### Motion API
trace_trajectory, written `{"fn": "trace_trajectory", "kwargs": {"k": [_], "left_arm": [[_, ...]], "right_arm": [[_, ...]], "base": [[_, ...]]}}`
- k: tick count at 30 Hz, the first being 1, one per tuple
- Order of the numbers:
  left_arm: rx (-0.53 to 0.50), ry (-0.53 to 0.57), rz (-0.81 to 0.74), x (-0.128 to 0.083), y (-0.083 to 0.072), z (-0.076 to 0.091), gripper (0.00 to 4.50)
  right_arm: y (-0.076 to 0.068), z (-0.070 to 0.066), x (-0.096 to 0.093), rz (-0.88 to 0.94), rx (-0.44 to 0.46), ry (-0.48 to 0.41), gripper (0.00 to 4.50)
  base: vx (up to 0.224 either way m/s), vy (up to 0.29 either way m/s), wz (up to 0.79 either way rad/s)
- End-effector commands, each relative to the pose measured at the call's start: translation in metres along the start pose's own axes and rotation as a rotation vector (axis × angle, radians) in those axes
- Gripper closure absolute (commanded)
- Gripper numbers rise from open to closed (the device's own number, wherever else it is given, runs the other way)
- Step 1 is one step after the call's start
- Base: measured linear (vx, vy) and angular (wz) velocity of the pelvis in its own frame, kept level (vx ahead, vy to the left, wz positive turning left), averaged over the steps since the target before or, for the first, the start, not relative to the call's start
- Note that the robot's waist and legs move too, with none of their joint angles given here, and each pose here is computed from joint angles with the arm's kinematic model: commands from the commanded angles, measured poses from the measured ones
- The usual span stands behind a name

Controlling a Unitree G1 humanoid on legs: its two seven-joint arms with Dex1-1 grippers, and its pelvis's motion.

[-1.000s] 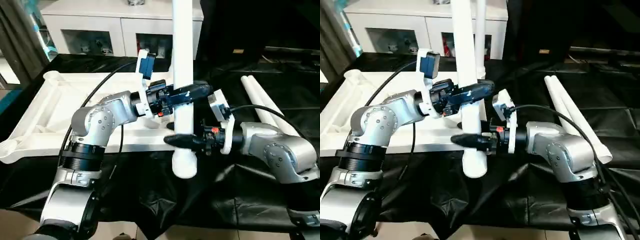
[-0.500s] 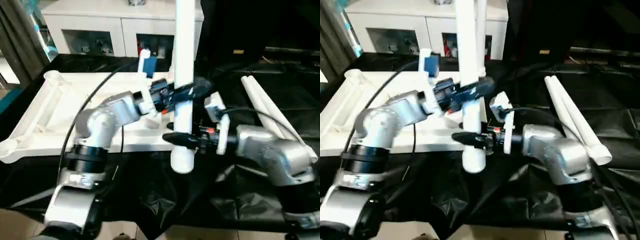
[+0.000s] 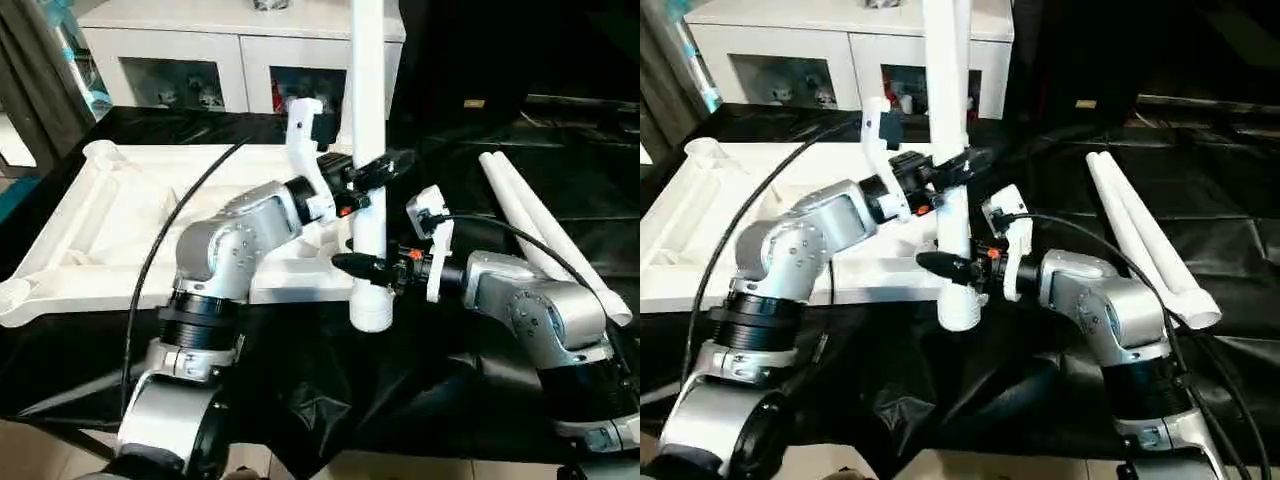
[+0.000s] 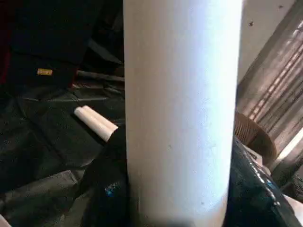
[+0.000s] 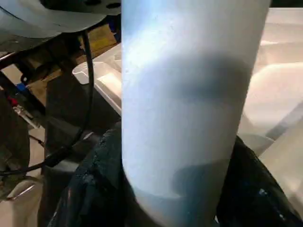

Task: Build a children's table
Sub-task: Pick table leg

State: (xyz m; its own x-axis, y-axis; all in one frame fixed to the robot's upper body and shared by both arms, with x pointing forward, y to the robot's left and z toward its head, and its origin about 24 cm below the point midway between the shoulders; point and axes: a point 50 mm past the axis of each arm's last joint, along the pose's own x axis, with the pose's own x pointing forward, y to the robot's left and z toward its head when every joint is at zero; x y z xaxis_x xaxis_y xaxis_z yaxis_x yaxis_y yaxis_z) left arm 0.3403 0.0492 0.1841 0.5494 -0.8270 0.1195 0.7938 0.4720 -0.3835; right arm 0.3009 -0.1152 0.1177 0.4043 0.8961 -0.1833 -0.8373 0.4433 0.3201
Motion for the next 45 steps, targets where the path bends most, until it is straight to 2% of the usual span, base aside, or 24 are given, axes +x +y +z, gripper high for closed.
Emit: {"fn": "trace_trajectory", "kwargs": {"k": [1,6,18,40,45], "left_arm": [[0.041,0.011,0.041,0.0,0.001,0.003,2.68],[0.045,0.006,0.019,0.001,-0.002,0.007,2.7],[0.053,0.024,-0.015,0.0,-0.006,0.007,2.7],[0.049,0.055,-0.07,0.002,-0.012,0.008,2.7],[0.049,0.058,-0.076,0.002,-0.013,0.01,2.7]], "right_arm": [[0.007,0.011,-0.001,0.073,-0.015,-0.023,1.83],[0.0,0.009,-0.004,0.036,-0.026,0.019,1.5],[-0.004,-0.002,-0.006,0.042,-0.01,0.098,1.5],[-0.007,-0.013,-0.005,0.028,0.007,0.129,1.5],[-0.006,-0.017,-0.004,0.038,0.014,0.137,1.97]], "base": [[0.0,0.0,0.0],[0.0,0.0,0.0],[0.0,0.0,0.0],[0.0,0.0,0.0],[0.0,0.0,0.0]]}}
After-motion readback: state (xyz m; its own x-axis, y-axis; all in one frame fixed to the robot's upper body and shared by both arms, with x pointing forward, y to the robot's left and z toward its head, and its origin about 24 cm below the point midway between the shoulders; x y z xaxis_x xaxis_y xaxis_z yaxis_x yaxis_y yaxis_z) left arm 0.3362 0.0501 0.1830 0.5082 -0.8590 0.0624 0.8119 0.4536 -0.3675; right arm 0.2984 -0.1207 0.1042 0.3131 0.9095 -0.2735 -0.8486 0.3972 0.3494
